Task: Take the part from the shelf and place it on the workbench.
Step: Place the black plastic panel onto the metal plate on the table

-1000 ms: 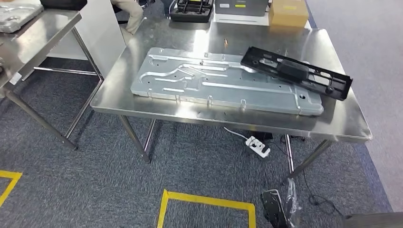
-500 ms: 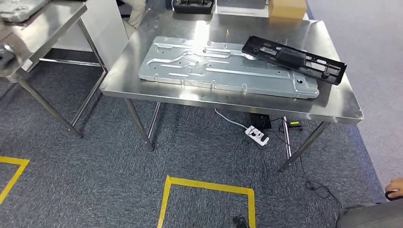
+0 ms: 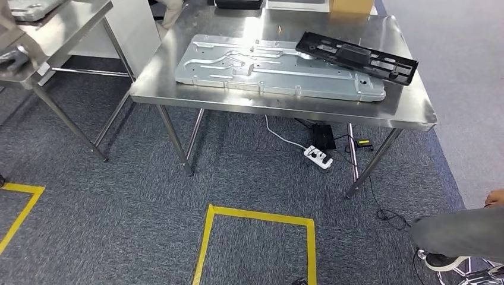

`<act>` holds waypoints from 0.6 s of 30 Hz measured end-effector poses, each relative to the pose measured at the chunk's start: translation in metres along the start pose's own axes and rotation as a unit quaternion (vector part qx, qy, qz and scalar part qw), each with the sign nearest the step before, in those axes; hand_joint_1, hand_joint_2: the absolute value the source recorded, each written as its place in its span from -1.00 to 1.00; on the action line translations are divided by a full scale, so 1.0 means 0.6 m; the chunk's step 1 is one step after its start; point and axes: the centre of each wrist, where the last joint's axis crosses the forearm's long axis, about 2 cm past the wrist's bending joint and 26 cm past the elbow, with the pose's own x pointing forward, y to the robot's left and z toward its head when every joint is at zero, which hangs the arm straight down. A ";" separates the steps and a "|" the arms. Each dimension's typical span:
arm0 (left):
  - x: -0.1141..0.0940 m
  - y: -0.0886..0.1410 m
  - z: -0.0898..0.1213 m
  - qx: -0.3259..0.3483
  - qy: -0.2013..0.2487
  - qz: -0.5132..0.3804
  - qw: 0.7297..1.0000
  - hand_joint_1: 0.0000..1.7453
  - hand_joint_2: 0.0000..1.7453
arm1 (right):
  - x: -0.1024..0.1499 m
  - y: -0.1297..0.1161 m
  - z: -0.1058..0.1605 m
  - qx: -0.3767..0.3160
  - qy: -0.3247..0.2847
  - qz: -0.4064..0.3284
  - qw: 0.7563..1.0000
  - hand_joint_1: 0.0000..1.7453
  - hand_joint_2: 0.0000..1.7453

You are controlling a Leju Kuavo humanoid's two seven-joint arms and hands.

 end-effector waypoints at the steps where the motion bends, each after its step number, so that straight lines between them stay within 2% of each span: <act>1: -0.001 0.000 0.000 0.000 0.001 0.000 1.000 -1.00 -1.00 | -0.001 0.001 0.000 0.001 0.001 0.001 1.000 -1.00 1.00; 18: 0.001 0.004 0.000 0.001 0.000 0.002 1.000 -1.00 -1.00 | -0.006 0.007 0.001 0.005 0.009 0.008 1.000 -1.00 1.00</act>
